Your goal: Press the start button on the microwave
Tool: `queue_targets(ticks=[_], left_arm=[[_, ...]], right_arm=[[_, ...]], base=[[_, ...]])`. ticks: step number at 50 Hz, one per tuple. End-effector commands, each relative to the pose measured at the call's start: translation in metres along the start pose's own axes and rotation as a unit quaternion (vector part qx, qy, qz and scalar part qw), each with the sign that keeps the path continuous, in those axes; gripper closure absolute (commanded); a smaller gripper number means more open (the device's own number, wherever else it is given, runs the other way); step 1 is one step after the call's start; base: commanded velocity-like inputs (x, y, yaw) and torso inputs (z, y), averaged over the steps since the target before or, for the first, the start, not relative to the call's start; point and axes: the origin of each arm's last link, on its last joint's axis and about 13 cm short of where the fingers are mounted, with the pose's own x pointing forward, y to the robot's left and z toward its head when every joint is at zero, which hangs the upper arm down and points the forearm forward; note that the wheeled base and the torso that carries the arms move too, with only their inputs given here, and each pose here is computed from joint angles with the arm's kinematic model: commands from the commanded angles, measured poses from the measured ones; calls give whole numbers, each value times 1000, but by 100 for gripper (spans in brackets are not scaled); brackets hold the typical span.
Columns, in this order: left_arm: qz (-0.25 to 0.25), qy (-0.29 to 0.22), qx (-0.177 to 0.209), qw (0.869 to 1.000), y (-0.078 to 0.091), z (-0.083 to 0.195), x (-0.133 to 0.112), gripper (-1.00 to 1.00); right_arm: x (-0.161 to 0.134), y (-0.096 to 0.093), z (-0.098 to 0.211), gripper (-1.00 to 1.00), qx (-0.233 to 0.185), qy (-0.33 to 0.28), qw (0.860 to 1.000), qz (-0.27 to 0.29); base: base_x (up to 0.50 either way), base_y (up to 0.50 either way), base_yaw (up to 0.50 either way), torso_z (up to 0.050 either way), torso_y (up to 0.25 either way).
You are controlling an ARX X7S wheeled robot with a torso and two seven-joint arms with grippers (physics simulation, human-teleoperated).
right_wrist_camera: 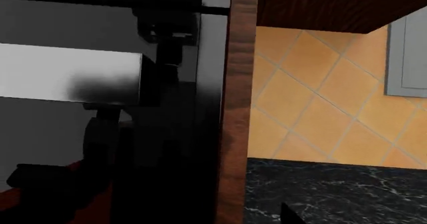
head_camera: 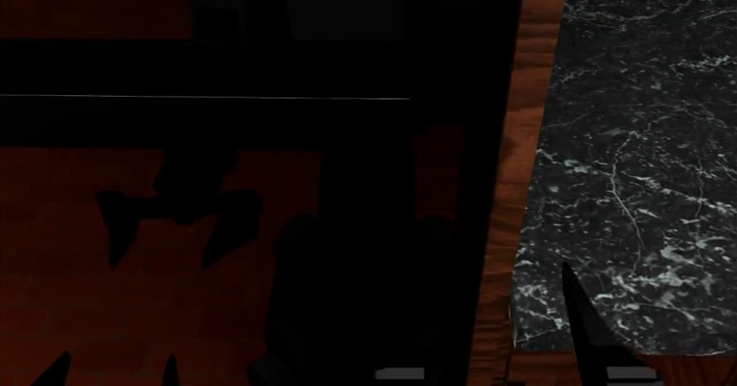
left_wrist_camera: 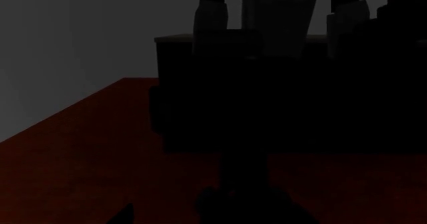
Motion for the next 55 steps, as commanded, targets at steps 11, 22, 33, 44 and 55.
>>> queue_targets(ticks=[11,22,33,44,55], left_arm=[[2,1,-1,1000,2,-2,-1,-100],[3,-1,1,1000,4,0,0,-100],[-2,-5,3,1000,3,2,0,-100],[-5,-7,1,1000,3,3,0,-100],[-4,-9,3,1000,4,2,-1,-100]], right_arm=[[38,-14,104,-100,-90,-109,990,16],[65,-18,169,-100,-106,-171,979,24],[82,-21,220,-100,-97,-159,981,47],[109,-33,275,-100,-95,-151,982,63],[120,-22,312,-100,-131,-160,974,89]], base=[[0,0,0,0,0],[0,0,0,0,0],[0,0,0,0,0],[0,0,0,0,0],[0,0,0,0,0]])
